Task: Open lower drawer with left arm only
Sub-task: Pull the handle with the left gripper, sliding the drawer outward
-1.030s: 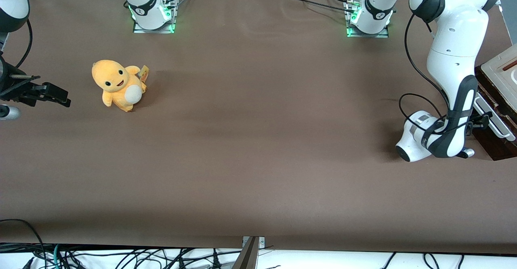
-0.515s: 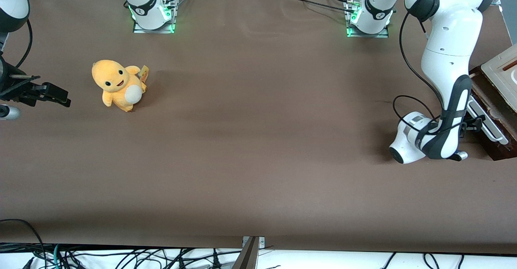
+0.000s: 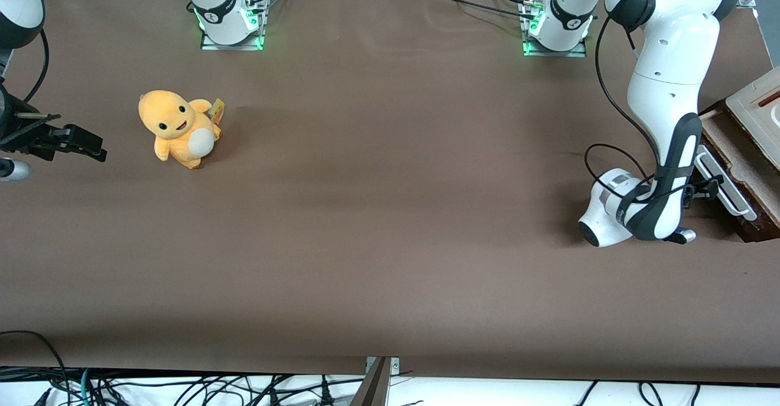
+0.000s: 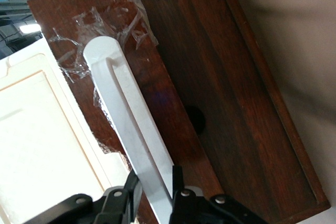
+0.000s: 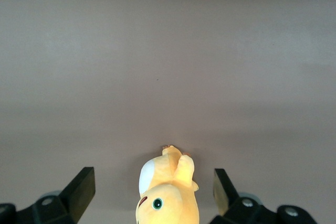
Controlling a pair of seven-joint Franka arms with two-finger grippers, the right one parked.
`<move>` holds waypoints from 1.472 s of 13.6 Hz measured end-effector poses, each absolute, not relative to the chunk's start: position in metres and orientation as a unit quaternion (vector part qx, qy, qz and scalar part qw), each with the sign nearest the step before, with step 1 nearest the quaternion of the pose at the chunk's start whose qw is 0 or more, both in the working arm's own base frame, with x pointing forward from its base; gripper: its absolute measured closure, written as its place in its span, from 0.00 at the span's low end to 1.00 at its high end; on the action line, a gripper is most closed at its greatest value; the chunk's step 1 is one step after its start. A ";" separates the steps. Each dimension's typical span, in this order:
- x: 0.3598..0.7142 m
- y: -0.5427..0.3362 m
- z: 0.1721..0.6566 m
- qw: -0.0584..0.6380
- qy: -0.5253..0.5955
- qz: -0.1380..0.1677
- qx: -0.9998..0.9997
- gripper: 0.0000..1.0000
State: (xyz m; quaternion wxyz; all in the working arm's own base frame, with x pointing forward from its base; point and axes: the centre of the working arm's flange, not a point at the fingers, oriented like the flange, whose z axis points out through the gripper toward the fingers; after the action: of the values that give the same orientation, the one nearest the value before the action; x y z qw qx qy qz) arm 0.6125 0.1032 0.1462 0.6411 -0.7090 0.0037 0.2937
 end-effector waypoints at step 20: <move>0.622 0.082 0.152 0.629 -0.001 0.283 -0.724 0.73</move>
State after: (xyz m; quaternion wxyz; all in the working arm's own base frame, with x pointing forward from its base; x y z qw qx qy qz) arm 0.6216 0.0818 0.1517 0.6294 -0.7238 -0.0008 0.2827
